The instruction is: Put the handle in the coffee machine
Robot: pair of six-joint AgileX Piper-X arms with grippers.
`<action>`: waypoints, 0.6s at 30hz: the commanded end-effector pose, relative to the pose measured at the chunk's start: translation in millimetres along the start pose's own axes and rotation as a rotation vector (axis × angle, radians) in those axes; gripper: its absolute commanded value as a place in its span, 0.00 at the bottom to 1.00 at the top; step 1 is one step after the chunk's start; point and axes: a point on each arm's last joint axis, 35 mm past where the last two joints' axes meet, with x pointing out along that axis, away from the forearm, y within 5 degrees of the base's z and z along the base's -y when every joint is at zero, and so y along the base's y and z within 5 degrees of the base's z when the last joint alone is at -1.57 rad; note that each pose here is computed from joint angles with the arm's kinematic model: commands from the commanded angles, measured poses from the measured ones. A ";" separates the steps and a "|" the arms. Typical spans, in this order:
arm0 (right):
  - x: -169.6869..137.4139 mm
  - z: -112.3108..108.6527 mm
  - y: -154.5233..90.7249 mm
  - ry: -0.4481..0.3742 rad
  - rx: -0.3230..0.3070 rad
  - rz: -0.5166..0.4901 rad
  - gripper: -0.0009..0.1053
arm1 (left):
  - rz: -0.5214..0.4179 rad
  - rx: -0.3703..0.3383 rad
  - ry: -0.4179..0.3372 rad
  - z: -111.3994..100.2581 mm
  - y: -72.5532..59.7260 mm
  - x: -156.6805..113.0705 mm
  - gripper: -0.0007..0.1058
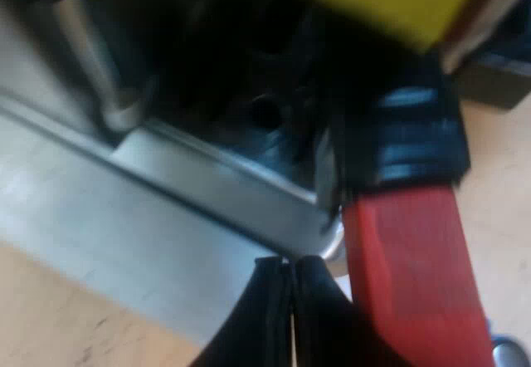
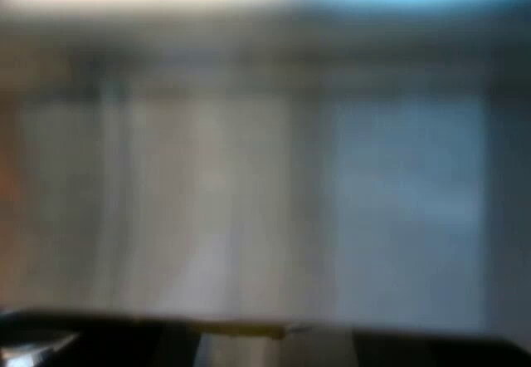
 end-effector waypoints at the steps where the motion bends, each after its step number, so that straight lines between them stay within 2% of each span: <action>1: 3.4 17.5 -3.2 -0.064 0.066 -0.017 0.44 | -0.019 -0.030 -0.011 4.2 -5.7 -2.2 0.01; 5: 3.4 17.5 -3.2 -0.064 0.066 -0.017 0.44 | -0.020 -0.069 -0.022 5.2 -10.3 -7.1 0.01; 10: 3.4 17.5 -3.2 -0.064 0.066 -0.017 0.44 | -0.030 -0.058 -0.043 6.3 -16.6 -11.7 0.01; 13: 3.4 17.5 -3.2 -0.064 0.043 -0.018 0.44 | -0.035 -0.067 -0.032 4.6 -17.3 -10.7 0.01; 18: 3.0 22.3 -5.0 -0.098 0.068 -0.028 0.44 | -0.036 -0.060 -0.032 4.5 -17.5 -10.8 0.01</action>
